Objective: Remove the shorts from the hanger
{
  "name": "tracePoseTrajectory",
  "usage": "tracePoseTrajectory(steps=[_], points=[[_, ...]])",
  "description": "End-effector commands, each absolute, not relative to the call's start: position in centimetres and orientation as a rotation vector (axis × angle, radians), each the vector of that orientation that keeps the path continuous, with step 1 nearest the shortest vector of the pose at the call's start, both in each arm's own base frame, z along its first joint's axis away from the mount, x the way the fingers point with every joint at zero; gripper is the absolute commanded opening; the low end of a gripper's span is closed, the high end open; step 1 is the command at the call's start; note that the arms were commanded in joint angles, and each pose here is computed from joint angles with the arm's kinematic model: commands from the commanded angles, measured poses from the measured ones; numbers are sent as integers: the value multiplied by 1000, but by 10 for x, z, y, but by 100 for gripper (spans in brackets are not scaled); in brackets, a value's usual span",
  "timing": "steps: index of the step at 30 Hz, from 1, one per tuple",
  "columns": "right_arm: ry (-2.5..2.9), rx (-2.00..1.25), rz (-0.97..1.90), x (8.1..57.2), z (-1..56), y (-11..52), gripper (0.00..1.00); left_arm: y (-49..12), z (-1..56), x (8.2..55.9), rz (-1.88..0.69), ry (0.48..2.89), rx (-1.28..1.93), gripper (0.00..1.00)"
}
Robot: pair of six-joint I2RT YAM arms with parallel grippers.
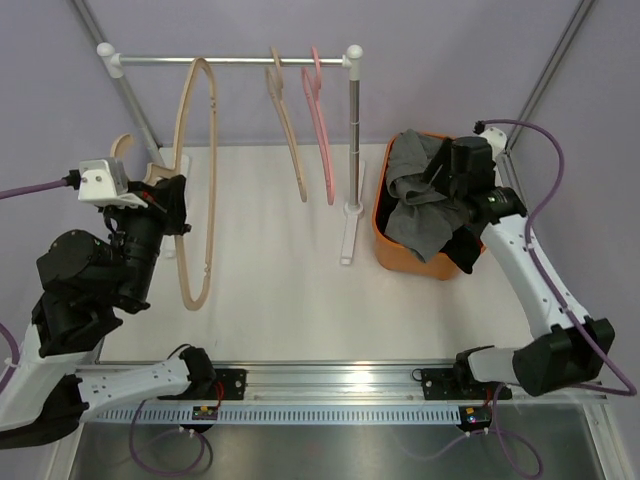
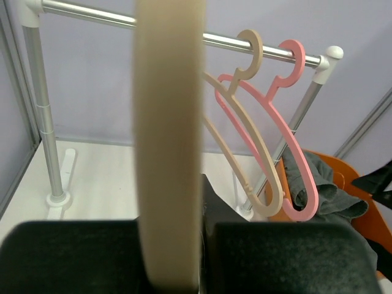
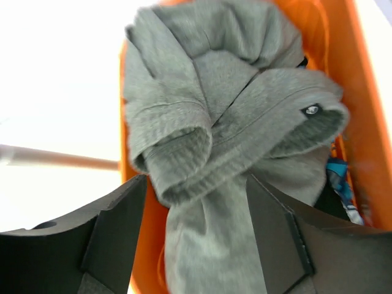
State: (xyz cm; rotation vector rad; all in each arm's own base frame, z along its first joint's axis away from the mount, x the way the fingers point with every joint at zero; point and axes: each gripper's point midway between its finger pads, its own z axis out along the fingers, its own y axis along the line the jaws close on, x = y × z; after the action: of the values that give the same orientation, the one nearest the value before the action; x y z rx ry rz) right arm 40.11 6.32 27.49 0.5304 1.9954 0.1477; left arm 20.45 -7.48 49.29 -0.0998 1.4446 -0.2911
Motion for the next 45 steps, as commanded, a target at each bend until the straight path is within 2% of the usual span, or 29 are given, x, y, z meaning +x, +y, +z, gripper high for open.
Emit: tracePoseTrajectory(steps=[1,9,18,31,36,45], points=[[1923,538,171,382,297,56,76,-76,490,206,-262,1521,-110,0],[1808,517,231,347,348,48,80,-109,461,212,-208,1729,41,0],[1770,461,329,327,367,58,80,-120,420,263,-239,1901,90,0],[1777,357,441,317,370,78,79,-105,452,365,-416,1855,130,0],[1757,328,457,308,377,79,80,-113,472,389,-454,1799,186,0],[1753,292,520,302,380,88,79,-105,463,443,-450,1802,111,0]])
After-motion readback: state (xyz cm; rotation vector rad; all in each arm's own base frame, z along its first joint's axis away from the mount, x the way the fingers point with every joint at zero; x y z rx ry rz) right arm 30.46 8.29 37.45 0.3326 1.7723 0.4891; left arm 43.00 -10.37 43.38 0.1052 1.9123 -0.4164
